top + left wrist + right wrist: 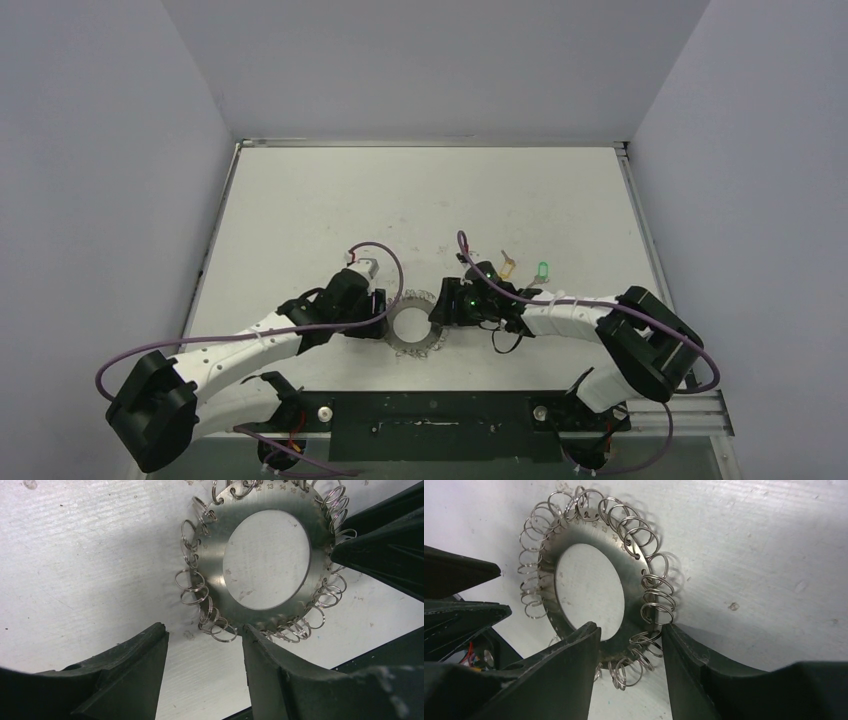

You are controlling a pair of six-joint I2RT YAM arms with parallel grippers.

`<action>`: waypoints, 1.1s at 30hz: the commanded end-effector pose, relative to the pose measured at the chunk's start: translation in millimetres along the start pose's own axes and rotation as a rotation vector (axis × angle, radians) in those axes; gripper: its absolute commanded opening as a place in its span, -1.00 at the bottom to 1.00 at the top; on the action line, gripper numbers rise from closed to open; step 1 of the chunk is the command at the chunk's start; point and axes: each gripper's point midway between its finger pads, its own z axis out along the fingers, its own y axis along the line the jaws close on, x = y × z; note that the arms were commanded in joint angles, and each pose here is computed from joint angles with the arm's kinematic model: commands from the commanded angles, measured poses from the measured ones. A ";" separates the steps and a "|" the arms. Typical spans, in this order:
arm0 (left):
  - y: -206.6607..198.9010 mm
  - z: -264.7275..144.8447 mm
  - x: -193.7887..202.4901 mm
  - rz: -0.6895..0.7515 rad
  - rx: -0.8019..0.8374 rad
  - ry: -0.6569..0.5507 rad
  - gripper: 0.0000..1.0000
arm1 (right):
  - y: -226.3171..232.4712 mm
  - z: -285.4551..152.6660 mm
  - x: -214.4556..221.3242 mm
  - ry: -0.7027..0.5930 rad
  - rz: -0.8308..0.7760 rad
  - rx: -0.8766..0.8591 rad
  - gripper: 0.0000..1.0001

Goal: Put the keys on the keyring

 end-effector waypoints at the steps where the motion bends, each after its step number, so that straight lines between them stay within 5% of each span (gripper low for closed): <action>1: -4.7 -1.9 -5.3 -0.009 0.033 -0.029 0.08 | 26.7 -1.2 9.2 0.008 0.013 -0.110 -0.08; 5: -6.0 0.2 -6.0 -0.010 0.039 -0.031 0.08 | 38.7 -13.3 19.5 0.014 -0.039 -0.100 -0.39; 11: -12.5 1.3 -9.4 -0.001 0.063 -0.030 0.07 | 29.3 -35.8 13.6 -0.022 -0.111 0.002 -0.41; 33: -6.8 12.6 4.3 -0.032 0.047 0.011 -0.08 | 10.3 -21.5 7.4 -0.010 -0.112 0.067 0.18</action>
